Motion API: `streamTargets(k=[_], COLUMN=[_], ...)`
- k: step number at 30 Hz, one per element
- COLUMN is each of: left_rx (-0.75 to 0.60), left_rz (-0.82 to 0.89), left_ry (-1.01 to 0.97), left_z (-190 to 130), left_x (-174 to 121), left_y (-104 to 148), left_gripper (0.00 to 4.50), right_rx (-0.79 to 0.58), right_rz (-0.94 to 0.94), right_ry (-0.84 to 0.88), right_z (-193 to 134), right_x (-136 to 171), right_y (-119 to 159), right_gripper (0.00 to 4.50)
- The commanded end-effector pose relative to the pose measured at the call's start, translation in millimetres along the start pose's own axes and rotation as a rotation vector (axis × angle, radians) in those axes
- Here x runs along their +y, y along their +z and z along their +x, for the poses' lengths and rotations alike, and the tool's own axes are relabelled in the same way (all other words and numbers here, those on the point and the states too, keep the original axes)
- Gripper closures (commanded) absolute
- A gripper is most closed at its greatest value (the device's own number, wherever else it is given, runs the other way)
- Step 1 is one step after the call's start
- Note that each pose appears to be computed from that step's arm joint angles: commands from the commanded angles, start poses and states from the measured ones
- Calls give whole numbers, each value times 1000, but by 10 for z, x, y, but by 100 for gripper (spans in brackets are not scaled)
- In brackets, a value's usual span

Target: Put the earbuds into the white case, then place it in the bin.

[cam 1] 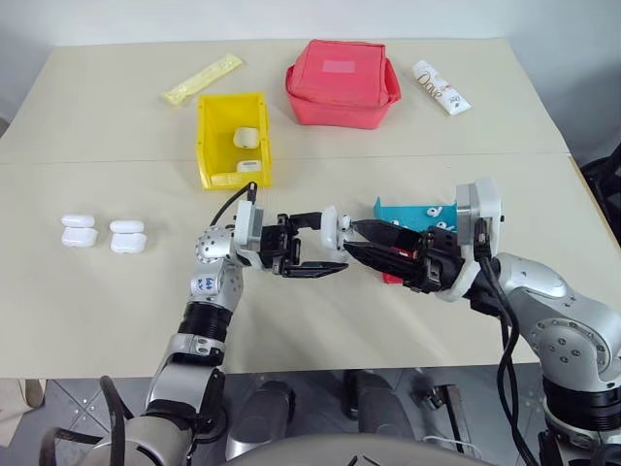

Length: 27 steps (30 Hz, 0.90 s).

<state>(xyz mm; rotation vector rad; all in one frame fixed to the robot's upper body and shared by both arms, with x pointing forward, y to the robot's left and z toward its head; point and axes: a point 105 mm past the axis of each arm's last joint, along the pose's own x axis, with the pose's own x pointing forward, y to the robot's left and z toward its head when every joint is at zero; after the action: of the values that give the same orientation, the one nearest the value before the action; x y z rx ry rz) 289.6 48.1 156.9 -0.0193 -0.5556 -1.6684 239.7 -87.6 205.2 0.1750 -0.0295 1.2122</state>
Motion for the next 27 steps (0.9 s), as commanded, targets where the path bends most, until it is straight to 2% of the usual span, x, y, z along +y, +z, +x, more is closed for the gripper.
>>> streamTargets(k=[1,12,15,18,21,27], left_rx=[11,44,132,238,302,426], left_rz=[20,18,20,44,63,107], left_ry=[-26,1,0,26,27,9], left_z=[0,-40,-63,-68,-61,43], left_x=[-23,37,59,166,232,387], left_y=[5,-45,-93,-109,-114,-101], left_gripper=[179,179,179,179,179,179], right_rx=[-21,17,79,147,166,299], right_rz=[-67,-95,-125,-187,-217,-323], right_ry=[-7,-78,-169,-261,-236,-243], right_z=[-43,-210,-263,-298,-209,178], right_x=[37,27,-73,-164,-96,-174], right_y=[175,230,234,278,356,428], right_gripper=[271,271,271,332,442,447])
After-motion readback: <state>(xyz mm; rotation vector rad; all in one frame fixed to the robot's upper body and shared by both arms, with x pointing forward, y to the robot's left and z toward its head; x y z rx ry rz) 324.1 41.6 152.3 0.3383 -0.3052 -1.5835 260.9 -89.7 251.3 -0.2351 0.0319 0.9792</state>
